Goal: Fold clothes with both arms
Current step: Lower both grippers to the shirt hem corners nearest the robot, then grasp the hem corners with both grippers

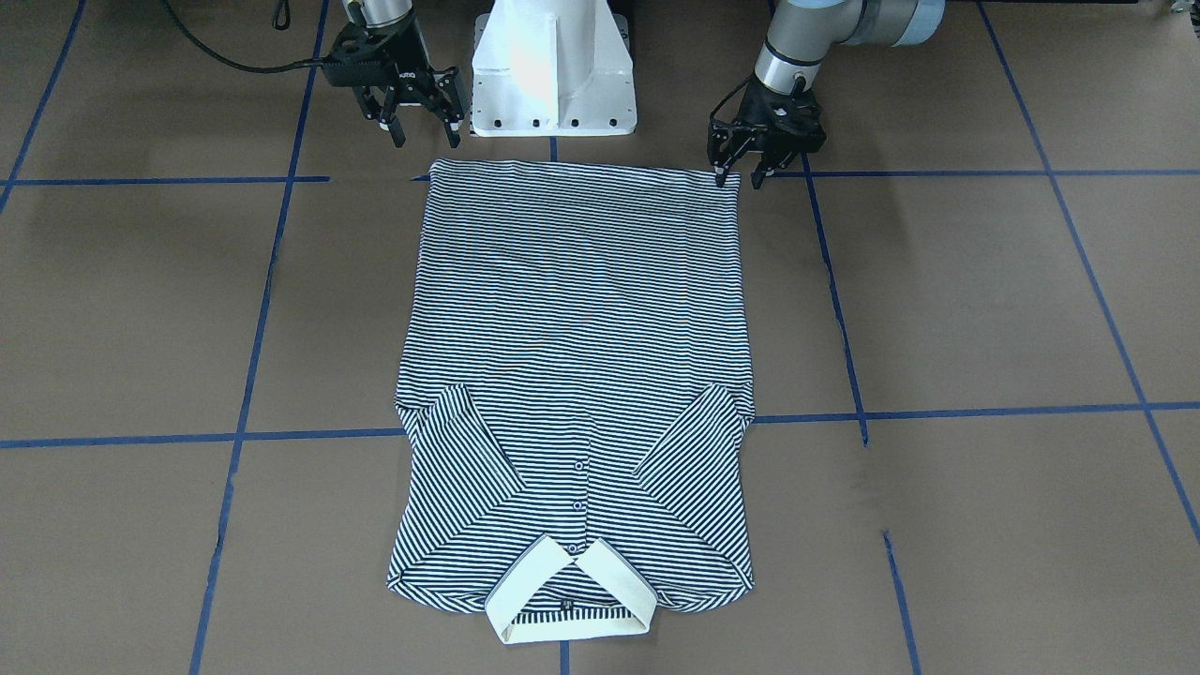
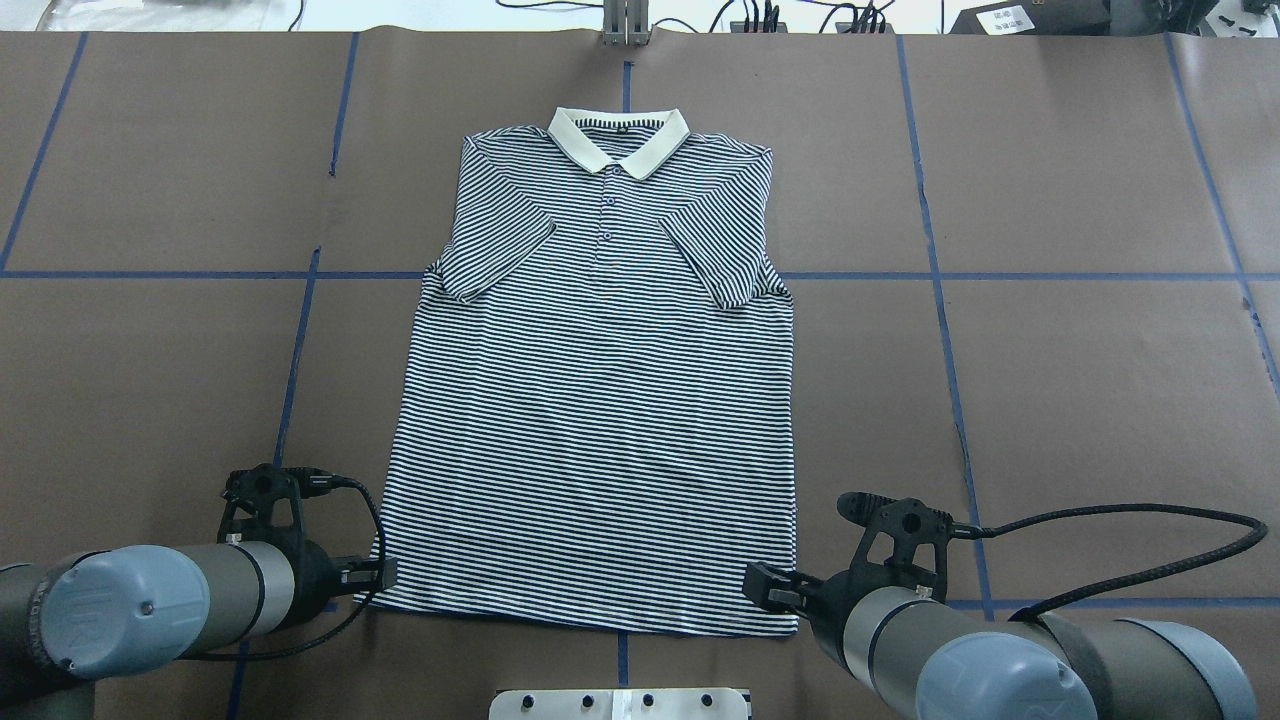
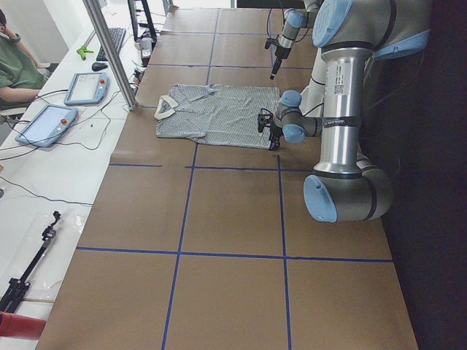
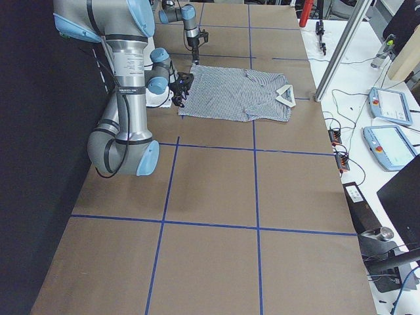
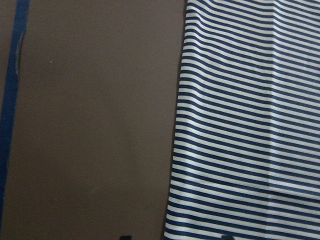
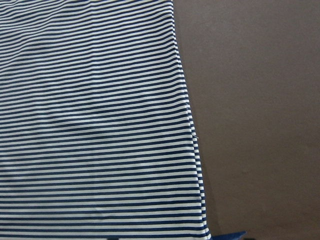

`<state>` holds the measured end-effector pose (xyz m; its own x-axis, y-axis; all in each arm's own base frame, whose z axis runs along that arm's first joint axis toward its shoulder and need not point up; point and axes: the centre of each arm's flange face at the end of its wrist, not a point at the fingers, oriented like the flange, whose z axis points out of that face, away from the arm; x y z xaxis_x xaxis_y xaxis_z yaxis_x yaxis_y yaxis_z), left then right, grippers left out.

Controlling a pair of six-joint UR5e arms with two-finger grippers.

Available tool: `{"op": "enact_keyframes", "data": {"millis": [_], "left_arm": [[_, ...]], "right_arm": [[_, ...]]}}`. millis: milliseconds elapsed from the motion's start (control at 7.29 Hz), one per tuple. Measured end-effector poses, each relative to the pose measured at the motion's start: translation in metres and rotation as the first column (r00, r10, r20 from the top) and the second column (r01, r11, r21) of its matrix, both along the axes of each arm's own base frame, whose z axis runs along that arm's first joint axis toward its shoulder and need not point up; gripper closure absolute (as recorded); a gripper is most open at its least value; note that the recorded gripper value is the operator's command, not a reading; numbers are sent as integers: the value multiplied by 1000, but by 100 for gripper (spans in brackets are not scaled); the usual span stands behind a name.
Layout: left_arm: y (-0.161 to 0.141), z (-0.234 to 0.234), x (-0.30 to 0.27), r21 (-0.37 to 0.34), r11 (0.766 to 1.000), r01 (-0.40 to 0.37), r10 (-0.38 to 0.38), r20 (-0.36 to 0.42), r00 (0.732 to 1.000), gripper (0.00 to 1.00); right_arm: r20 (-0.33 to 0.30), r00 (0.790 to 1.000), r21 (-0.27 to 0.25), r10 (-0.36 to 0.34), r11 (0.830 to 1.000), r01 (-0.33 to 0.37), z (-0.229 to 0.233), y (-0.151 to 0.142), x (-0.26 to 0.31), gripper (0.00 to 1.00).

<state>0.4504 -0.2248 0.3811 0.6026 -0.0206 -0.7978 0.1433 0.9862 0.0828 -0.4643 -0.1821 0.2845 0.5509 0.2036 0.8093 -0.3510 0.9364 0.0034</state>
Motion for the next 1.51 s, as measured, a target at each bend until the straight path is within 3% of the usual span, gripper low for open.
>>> {"op": "enact_keyframes", "data": {"millis": [411,549,686,823,960,1097,1508], "left_arm": [[4,3,4,-2,1000,-9,9,6,1000,49],[6,5,6,-3,1000,-13,13,9,1000,53],[7,6,8,-4,1000,-17,17,11,1000,70],[9,6,9,-4,1000,-21,21,12,1000,95],[9,6,10,-4,1000,-22,22,11,1000,100],[10,6,10,-4,1000,-22,22,11,1000,100],[10,0,9,-2,1000,-22,22,1,1000,100]], "right_arm": [[-1,1000,0,0,1000,0,0,0,0,12],[-2,1000,0,0,1000,0,1,0,0,12],[-2,1000,0,0,1000,0,1,0,-1,12],[-2,1000,0,0,1000,0,1,0,-1,12],[-3,1000,-1,0,1000,0,1,0,-1,12],[-4,1000,-1,0,1000,0,2,0,-1,13],[-29,1000,-20,2,1000,-3,15,9,-17,37]]}}
